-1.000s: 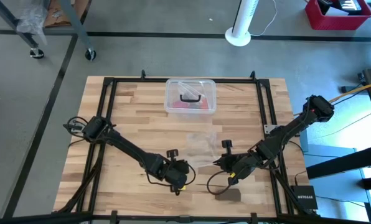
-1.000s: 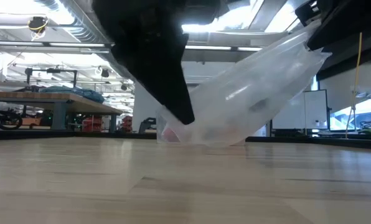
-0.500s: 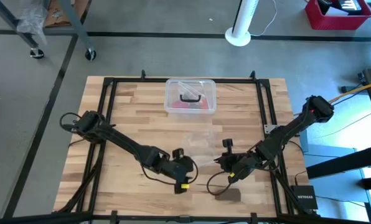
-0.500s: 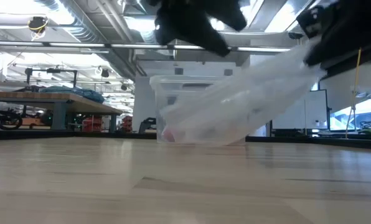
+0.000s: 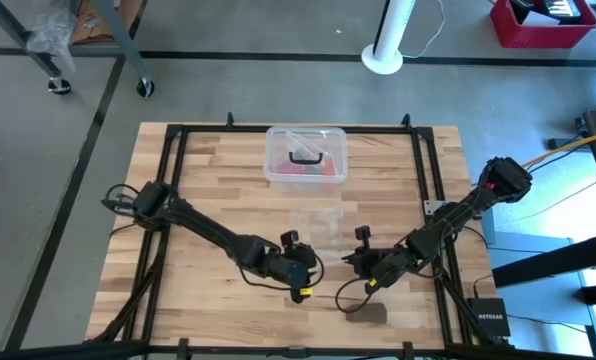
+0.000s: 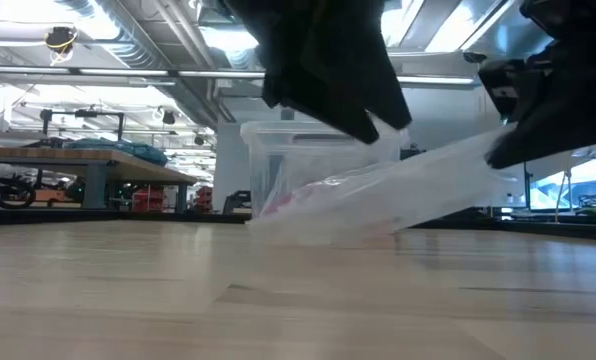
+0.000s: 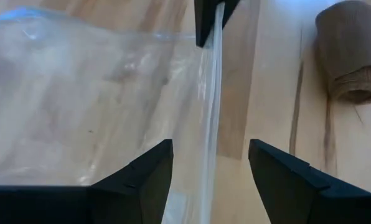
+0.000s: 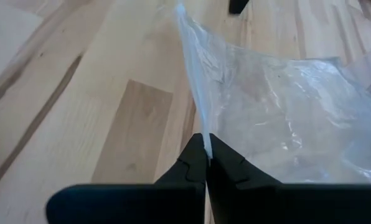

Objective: Roll bandage
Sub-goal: Open the transparent zip bag

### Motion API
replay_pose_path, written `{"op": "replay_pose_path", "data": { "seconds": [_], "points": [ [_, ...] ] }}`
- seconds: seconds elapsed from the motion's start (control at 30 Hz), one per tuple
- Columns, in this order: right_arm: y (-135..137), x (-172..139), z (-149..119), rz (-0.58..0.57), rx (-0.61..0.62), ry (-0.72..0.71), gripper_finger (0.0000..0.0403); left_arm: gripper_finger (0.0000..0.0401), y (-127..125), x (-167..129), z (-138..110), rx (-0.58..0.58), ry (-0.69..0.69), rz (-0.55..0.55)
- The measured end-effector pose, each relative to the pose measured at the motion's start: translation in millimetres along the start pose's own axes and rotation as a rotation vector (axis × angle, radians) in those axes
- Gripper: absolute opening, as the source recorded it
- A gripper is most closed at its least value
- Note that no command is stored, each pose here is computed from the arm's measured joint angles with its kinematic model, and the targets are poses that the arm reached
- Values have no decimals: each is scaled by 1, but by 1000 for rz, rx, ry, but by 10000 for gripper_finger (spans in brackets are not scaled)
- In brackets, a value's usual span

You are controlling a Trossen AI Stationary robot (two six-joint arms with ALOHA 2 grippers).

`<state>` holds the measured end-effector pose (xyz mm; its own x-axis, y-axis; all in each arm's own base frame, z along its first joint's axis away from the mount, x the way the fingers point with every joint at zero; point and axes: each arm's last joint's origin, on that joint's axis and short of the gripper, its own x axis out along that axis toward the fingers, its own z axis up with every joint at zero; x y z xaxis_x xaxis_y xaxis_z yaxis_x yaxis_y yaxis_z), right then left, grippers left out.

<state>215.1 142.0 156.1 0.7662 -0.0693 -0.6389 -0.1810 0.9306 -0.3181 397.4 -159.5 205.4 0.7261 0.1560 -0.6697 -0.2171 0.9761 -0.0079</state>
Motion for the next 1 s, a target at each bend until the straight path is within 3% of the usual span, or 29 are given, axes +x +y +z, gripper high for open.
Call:
{"op": "replay_pose_path", "data": {
  "seconds": [0.37,1.0],
  "points": [
    [0,0,2,2,-10,-18,1,202,10,17,-6,-5,40,57],
    [0,0,2,2,-12,-15,1,202,4,23,-11,7,39,34]
  ]
}}
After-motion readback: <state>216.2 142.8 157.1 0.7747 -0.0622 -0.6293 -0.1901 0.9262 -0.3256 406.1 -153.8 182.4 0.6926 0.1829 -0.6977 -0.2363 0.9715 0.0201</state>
